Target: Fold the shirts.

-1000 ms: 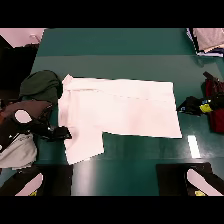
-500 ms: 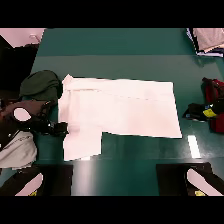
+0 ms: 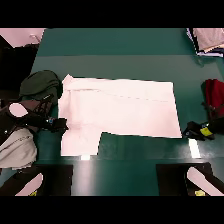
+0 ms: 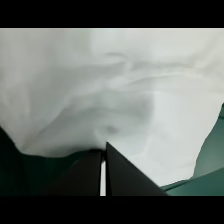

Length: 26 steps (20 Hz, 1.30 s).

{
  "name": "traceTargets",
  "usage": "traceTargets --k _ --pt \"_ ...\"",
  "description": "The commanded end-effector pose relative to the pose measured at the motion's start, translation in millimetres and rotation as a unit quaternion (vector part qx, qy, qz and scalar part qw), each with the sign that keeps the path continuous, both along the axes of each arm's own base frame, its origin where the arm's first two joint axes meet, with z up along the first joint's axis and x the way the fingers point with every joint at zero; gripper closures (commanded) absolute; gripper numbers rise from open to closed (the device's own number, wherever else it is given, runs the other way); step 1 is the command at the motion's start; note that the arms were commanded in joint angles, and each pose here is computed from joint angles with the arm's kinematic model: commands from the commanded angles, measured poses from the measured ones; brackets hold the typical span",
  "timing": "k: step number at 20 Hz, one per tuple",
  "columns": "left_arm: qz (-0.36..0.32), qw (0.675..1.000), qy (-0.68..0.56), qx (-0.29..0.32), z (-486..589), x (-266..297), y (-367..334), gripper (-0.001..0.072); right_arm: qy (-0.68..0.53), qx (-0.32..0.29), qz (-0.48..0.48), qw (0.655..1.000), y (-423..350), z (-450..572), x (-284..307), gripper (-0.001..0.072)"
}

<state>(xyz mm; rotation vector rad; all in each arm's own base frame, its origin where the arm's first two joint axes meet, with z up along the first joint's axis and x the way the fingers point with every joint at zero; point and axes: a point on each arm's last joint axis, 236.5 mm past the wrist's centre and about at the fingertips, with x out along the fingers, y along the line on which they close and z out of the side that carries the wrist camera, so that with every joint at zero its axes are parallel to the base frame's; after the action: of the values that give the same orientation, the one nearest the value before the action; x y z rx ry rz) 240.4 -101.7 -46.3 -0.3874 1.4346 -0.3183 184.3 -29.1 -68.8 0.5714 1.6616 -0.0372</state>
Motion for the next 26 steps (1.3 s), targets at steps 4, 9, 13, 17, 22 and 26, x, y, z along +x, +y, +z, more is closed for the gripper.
traceTargets --k 4,9,13,17,22,26 --pt "0.001 1.000 -0.006 -0.002 2 3 -1 0.0682 -0.022 0.024 -0.037 0.999 10 -18 4 0.0381" --pt "0.001 1.000 -0.006 -0.002 2 3 0 0.0682 -0.046 0.034 -0.050 0.997 14 -16 17 0.0426" --pt "-0.004 1.000 -0.006 0.000 1 2 0 0.0683 -0.042 0.027 -0.025 0.998 10 -13 13 0.0697" --pt "-0.027 0.999 0.031 -0.007 1 -19 -6 0.0685 0.000 -0.012 0.026 1.000 -15 13 -2 0.0698" --pt "-0.130 0.989 0.071 -0.005 3 -64 -53 0.0685 0.043 -0.118 0.064 0.990 -56 51 -42 0.0698" --pt "-0.180 0.981 0.072 -0.015 16 -79 -80 0.0683 -0.003 -0.142 0.051 0.989 -52 70 -41 0.0698"
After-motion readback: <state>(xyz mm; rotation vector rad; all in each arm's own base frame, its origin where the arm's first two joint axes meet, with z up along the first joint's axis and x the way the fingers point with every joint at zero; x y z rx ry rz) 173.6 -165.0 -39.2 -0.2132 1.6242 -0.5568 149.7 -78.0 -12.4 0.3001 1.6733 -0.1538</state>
